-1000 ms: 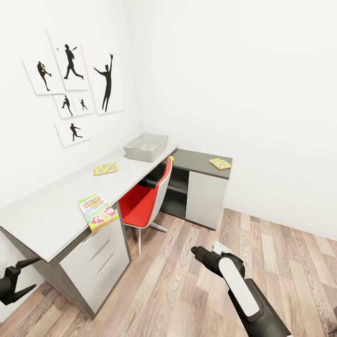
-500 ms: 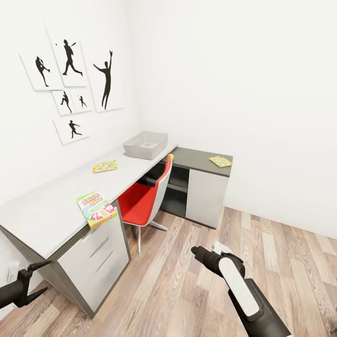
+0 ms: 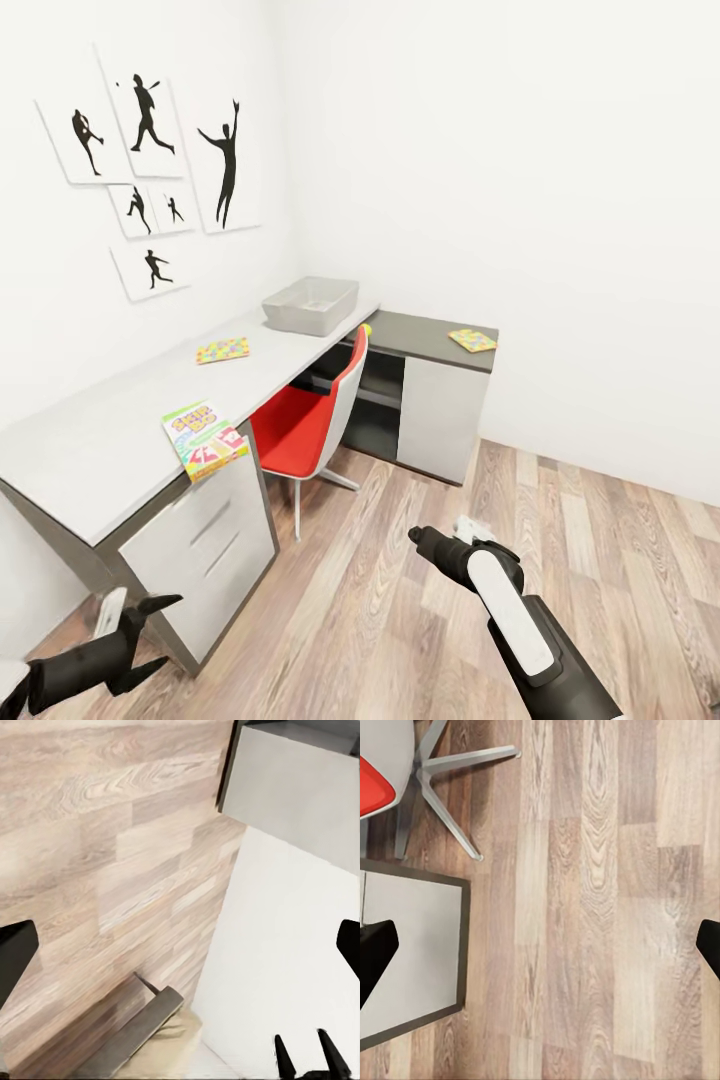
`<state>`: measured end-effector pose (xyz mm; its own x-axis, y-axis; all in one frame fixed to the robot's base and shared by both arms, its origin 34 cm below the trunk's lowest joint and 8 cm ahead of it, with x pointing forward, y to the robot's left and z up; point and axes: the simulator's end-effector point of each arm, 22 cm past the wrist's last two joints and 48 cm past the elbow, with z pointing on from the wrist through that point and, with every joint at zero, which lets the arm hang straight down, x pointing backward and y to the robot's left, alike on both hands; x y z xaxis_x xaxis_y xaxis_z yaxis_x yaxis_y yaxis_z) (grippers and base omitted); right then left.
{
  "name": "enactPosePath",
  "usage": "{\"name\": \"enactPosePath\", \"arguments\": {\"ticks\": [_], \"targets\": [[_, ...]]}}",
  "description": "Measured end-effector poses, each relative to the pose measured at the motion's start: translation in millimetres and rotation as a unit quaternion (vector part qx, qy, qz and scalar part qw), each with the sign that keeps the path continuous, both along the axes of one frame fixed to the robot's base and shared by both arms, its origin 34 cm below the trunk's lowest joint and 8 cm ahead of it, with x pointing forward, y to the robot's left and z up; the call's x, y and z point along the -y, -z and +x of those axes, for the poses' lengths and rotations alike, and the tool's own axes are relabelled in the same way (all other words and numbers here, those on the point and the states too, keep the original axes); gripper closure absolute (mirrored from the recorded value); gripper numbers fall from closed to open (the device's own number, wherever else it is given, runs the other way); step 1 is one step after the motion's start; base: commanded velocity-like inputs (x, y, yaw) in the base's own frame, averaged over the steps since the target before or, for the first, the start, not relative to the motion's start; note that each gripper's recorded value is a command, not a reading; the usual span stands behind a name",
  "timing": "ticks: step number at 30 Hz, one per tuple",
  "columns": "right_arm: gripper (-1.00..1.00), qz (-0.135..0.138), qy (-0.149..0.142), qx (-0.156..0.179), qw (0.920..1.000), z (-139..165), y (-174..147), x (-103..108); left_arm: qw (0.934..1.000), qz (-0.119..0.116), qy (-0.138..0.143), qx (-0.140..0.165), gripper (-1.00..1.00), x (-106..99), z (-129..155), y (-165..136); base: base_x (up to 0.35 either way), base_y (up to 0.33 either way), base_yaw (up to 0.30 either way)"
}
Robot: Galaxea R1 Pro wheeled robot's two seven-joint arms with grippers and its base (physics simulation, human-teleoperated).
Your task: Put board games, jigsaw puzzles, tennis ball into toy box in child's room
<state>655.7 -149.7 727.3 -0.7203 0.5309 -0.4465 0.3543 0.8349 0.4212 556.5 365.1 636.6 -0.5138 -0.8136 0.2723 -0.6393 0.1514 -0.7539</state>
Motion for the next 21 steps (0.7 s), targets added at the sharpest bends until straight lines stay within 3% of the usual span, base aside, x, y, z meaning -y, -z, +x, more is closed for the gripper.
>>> {"name": "enactPosePath", "arguments": {"ticks": [2, 6, 11, 18, 21], "targets": [[-1.0, 0.0, 0.0, 0.0, 1.0, 0, 4, 0, 0.9998, -0.012, 0.018, -0.003, -1.0, 28, -2, 9, 0.0, 0.0, 0.0], [-1.0, 0.0, 0.0, 0.0, 1.0, -1, 11, 0, 0.9982, -0.01, 0.059, -0.003, -1.0, 59, -5, 19, 0.0, 0.0, 0.0], [-1.0, -0.002, 0.0, -0.001, 1.0, -1, 19, 2, 0.9958, -0.001, 0.086, 0.032, -1.0, 72, 12, 7, 0.0, 0.0, 0.0], [-1.0, -0.004, 0.001, -0.003, 1.0, -2, 21, 3, 0.987, 0.016, 0.112, 0.115, -1.0, 84, 51, -45, 0.0, 0.0, 0.0], [-1.0, -0.004, 0.001, -0.003, 1.0, -2, 21, 4, 0.9843, 0.018, 0.115, 0.133, -1.0, 89, 59, -56, 0.0, 0.0, 0.0]]}}
